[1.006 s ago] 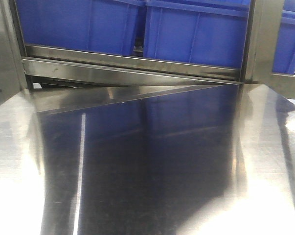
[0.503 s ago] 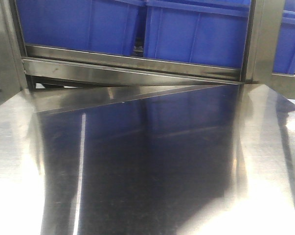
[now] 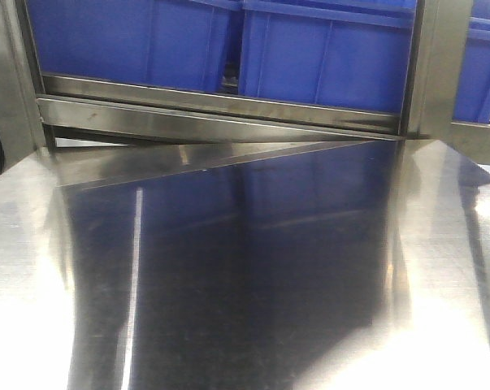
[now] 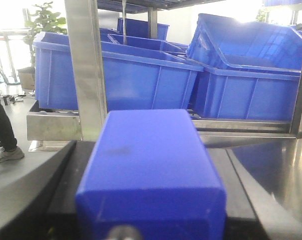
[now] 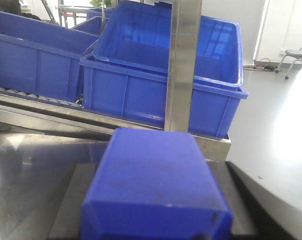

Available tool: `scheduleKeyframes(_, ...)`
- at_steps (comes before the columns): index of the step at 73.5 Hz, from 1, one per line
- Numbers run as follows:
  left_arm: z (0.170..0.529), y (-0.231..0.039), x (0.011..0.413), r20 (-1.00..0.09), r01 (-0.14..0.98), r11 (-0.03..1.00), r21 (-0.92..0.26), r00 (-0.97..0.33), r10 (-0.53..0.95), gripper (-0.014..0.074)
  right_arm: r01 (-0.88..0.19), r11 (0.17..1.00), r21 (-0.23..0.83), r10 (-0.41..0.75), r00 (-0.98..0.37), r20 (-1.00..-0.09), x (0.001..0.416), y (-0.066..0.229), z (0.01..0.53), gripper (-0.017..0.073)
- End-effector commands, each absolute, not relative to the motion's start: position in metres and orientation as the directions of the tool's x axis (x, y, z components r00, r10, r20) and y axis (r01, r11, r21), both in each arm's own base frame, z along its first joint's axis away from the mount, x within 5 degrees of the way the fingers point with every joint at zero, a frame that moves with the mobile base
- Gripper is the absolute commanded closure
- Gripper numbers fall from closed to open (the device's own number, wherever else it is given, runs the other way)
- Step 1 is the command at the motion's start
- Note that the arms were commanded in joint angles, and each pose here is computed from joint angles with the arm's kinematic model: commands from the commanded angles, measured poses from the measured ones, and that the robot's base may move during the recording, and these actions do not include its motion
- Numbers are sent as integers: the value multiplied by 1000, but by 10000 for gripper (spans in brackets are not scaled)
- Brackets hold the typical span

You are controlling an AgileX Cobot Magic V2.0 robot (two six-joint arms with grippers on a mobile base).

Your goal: Pick and sort blue part to right shelf

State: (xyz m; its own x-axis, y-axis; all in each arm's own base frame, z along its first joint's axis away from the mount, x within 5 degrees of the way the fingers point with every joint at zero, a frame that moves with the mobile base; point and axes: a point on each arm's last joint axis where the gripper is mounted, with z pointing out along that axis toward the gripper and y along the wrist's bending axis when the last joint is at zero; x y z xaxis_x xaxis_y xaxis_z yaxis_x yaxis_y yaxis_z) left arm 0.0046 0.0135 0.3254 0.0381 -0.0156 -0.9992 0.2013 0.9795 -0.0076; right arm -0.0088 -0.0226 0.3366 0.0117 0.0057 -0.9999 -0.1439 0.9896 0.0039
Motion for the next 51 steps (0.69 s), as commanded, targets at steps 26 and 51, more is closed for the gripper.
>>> scheduleKeyframes(26, 340, 15, -4, -986, 220, 976, -5, 159, -41, 279, -143, 989, -21, -5, 116, -993, -11, -23, 353, 272)
scheduleKeyframes(51, 340, 15, -4, -987, 221, 975, -6, 156, -42, 279, -143, 989, -22, -6, 112, -994, -10, -22, 353, 272)
